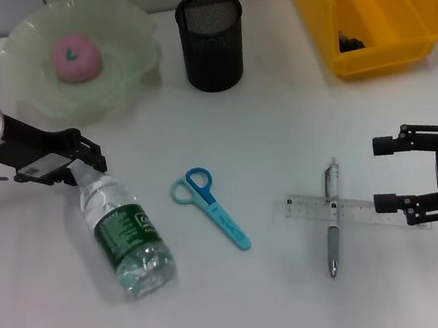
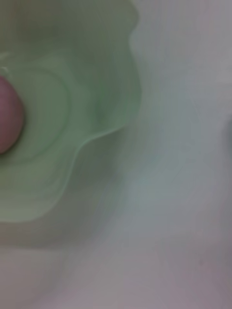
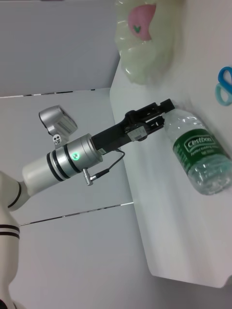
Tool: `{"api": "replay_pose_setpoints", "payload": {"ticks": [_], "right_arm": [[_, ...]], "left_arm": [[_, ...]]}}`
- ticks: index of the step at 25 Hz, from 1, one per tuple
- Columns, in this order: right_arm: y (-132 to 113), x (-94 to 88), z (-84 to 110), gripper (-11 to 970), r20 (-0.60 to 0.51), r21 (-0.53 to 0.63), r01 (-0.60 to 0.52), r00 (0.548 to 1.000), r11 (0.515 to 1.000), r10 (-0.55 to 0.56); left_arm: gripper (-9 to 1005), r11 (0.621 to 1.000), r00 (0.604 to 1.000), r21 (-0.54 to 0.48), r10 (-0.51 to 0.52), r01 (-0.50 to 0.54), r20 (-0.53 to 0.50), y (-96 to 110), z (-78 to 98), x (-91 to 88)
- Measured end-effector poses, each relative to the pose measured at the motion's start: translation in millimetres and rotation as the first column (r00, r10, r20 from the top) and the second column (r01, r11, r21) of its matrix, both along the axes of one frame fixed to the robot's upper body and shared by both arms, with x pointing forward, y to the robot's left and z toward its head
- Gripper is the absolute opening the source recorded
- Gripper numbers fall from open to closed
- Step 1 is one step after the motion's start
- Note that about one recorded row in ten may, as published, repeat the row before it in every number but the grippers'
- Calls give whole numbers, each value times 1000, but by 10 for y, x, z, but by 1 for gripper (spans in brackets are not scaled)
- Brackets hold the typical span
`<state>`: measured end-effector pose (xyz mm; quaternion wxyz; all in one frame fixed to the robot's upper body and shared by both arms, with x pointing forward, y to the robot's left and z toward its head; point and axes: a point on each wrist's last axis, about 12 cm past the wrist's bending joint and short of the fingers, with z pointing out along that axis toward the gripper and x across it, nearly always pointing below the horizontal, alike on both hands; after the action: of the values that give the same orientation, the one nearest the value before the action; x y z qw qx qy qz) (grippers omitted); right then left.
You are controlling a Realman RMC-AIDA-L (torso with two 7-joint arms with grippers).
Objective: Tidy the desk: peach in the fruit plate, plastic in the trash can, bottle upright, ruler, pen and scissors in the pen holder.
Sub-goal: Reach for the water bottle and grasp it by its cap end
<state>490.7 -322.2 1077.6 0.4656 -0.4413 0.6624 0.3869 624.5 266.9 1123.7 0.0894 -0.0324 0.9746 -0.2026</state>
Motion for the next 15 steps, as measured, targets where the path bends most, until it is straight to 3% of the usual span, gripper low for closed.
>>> {"api": "replay_pose_setpoints", "payload": {"ticks": [6, 15], "right_arm": [[-9, -9, 0, 812, 0, -1, 2, 1000, 1000, -2], [-22, -15, -2, 812, -1, -1, 6, 1000, 1000, -6]], "left_arm": [[492, 999, 999, 19, -37, 37, -2, -87, -4, 6], [481, 999, 999, 11, -46, 46, -12, -107, -4, -8]]}}
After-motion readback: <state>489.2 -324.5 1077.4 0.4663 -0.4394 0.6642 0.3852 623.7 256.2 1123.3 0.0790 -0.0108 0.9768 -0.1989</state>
